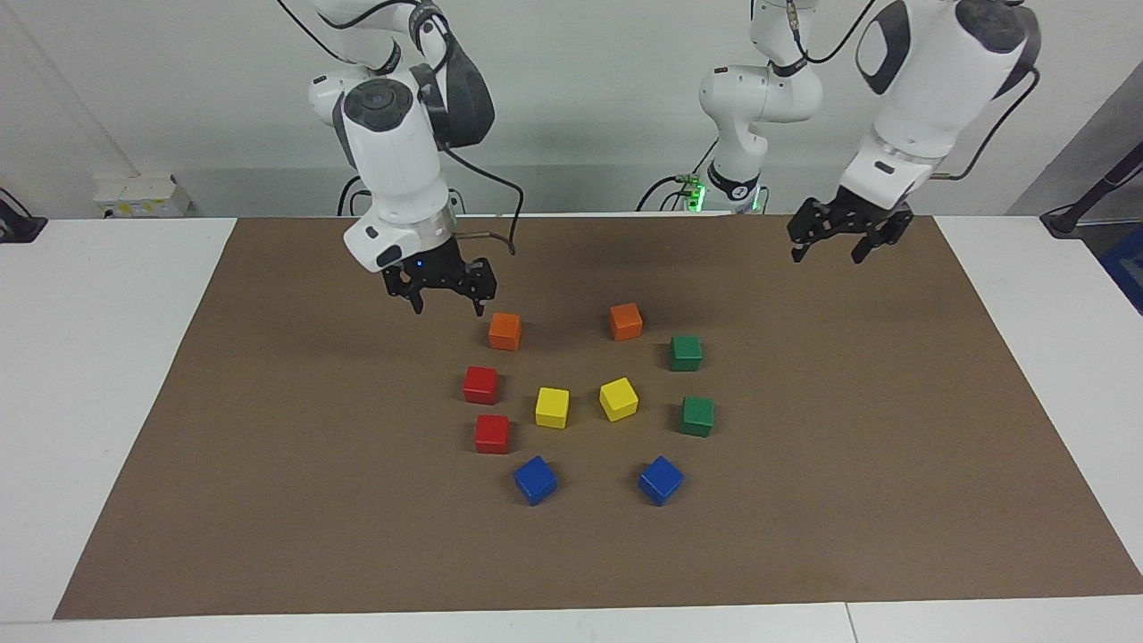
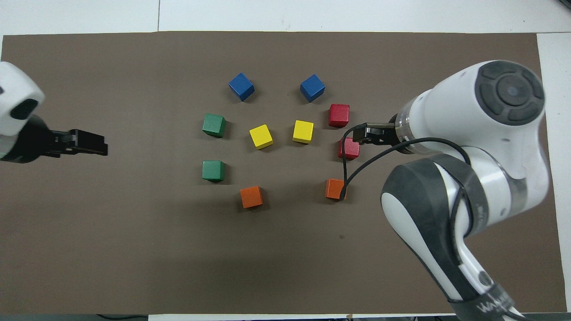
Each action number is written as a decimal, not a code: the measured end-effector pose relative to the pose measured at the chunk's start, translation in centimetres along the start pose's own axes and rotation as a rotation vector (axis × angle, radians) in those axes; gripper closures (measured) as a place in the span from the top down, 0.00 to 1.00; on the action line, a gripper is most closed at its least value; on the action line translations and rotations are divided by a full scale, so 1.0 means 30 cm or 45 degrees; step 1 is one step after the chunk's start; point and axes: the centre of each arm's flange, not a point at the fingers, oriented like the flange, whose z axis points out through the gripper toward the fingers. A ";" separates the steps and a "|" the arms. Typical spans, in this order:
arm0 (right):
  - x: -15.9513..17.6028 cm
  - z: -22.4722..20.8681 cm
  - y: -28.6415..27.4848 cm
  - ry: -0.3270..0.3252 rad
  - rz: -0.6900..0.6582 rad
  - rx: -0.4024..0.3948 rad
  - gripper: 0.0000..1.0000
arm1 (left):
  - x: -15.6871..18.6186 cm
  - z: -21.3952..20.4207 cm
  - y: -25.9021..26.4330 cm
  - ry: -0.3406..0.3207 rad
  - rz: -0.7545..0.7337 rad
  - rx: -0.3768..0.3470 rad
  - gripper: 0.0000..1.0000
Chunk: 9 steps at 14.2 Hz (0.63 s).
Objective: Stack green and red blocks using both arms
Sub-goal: 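Reach green block with the left gripper while the right gripper reaches red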
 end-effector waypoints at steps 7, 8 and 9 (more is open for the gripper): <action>0.080 0.235 -0.007 0.003 0.004 -0.041 1.00 | -0.003 0.239 0.115 -0.024 0.017 0.008 1.00; 0.085 0.253 -0.009 0.004 0.004 -0.041 1.00 | 0.002 0.250 0.114 -0.026 0.015 0.009 1.00; 0.090 0.271 -0.011 0.007 0.004 -0.040 1.00 | 0.004 0.257 0.113 -0.030 0.015 0.010 1.00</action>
